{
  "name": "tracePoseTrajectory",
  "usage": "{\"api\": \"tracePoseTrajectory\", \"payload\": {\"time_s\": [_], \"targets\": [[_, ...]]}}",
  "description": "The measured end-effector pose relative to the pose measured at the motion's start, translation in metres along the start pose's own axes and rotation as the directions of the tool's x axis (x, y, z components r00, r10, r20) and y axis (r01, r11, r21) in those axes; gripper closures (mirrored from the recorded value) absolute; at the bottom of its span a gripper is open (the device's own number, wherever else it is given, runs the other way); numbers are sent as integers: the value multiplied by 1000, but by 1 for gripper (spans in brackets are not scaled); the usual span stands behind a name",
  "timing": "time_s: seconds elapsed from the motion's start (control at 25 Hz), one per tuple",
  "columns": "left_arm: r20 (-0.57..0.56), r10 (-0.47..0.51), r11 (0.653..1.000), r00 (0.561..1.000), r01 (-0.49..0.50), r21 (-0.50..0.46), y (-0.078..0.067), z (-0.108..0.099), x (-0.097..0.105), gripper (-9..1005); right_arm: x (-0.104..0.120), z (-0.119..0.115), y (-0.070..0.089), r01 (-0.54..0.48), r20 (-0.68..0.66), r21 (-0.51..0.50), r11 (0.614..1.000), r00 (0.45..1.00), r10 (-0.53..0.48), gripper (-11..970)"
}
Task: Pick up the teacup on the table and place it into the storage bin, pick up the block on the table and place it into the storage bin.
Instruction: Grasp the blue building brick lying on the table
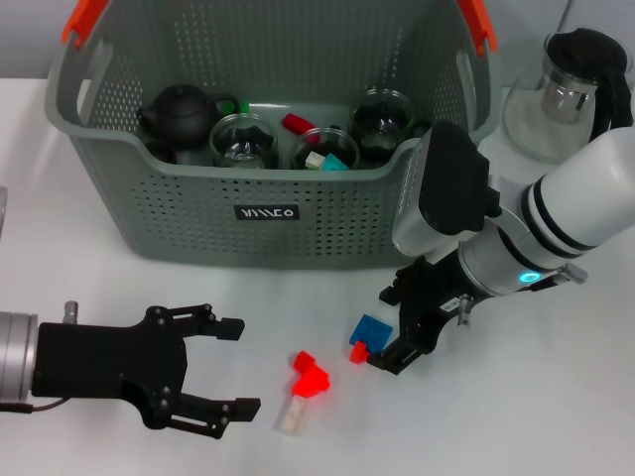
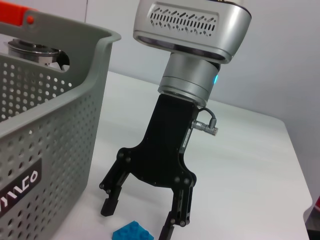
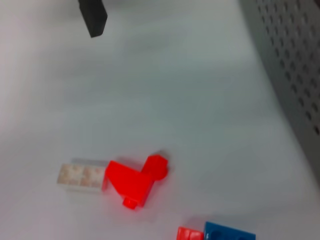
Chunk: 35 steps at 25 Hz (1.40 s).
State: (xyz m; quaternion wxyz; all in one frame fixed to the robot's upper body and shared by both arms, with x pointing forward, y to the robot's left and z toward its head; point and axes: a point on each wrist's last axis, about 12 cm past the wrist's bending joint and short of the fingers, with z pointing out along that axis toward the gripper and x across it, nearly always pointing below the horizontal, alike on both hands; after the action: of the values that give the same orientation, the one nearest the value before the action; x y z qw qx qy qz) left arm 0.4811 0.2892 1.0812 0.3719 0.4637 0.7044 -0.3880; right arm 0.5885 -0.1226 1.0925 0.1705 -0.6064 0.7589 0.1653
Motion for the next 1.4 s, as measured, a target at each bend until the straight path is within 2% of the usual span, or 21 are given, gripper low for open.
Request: {"api": "tracePoseTrajectory", "payload": {"time_s": [0.68, 1.4], "targets": [[0, 6, 1000, 1000, -6, -5, 1, 0, 0, 51, -14, 7, 5, 38, 38, 13, 999, 999, -38, 17], [0, -1, 1000, 1000, 1, -5, 1, 0, 0, 50, -3, 8, 5, 1, 20, 2, 1000, 1000, -1, 17]]}}
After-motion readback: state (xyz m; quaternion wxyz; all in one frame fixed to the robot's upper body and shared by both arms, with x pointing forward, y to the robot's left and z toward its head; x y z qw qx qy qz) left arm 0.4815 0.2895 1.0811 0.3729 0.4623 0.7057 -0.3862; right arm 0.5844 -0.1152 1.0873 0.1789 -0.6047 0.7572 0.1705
